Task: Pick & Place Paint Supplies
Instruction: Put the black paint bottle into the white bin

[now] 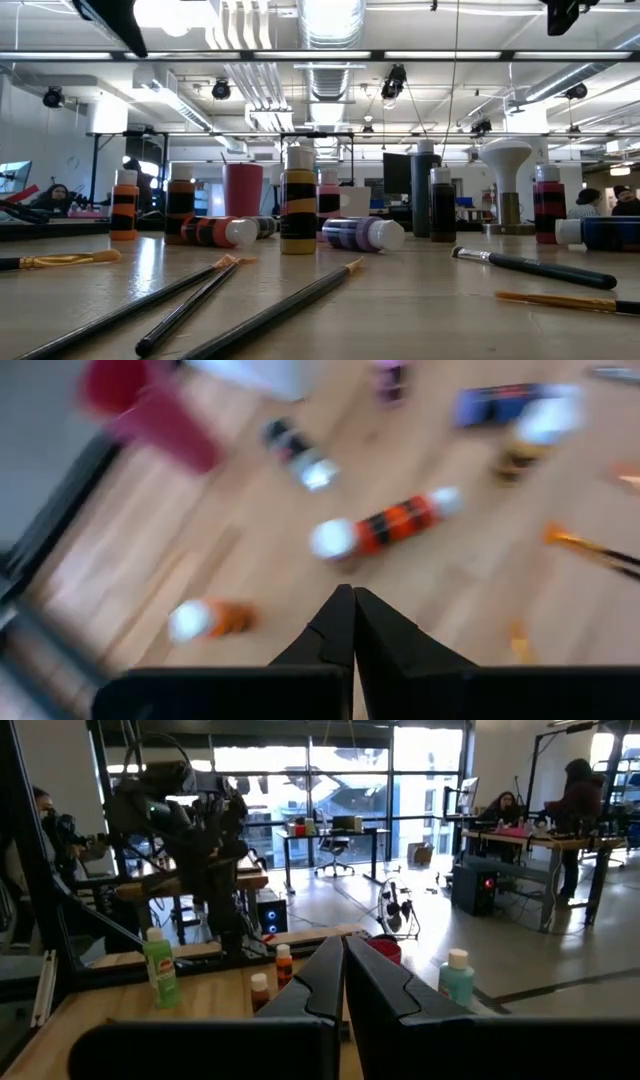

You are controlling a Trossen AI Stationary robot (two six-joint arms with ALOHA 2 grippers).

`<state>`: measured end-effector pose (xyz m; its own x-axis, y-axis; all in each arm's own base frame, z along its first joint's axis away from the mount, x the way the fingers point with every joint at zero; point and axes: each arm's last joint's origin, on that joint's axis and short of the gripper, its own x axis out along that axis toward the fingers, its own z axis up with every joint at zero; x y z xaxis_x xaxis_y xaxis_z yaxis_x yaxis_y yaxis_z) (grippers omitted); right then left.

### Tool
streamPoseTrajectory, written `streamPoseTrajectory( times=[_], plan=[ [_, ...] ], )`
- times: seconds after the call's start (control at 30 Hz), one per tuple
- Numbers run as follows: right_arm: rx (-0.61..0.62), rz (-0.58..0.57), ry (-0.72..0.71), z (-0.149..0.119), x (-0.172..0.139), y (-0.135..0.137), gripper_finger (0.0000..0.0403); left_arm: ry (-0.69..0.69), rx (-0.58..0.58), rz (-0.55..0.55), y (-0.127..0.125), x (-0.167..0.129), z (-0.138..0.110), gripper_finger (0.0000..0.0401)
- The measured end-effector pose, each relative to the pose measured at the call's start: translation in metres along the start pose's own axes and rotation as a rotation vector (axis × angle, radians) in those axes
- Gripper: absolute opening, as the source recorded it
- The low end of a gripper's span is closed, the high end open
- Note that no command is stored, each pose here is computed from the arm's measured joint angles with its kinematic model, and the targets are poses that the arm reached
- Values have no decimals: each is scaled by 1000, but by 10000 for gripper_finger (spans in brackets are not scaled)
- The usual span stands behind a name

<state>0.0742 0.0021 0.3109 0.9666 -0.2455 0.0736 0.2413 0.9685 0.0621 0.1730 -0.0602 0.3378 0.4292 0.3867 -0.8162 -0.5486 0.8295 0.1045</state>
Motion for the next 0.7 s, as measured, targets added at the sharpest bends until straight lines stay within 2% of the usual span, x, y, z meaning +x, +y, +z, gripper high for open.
streamPoseTrajectory(
  times=[0.17,0.7],
  plan=[
    [12,0,21,-7,2,1,13,39,-106,72,11,-1,-8,17],
    [11,-2,22,-8,2,1,13,53,-111,79,6,4,-6,25]
  ],
)
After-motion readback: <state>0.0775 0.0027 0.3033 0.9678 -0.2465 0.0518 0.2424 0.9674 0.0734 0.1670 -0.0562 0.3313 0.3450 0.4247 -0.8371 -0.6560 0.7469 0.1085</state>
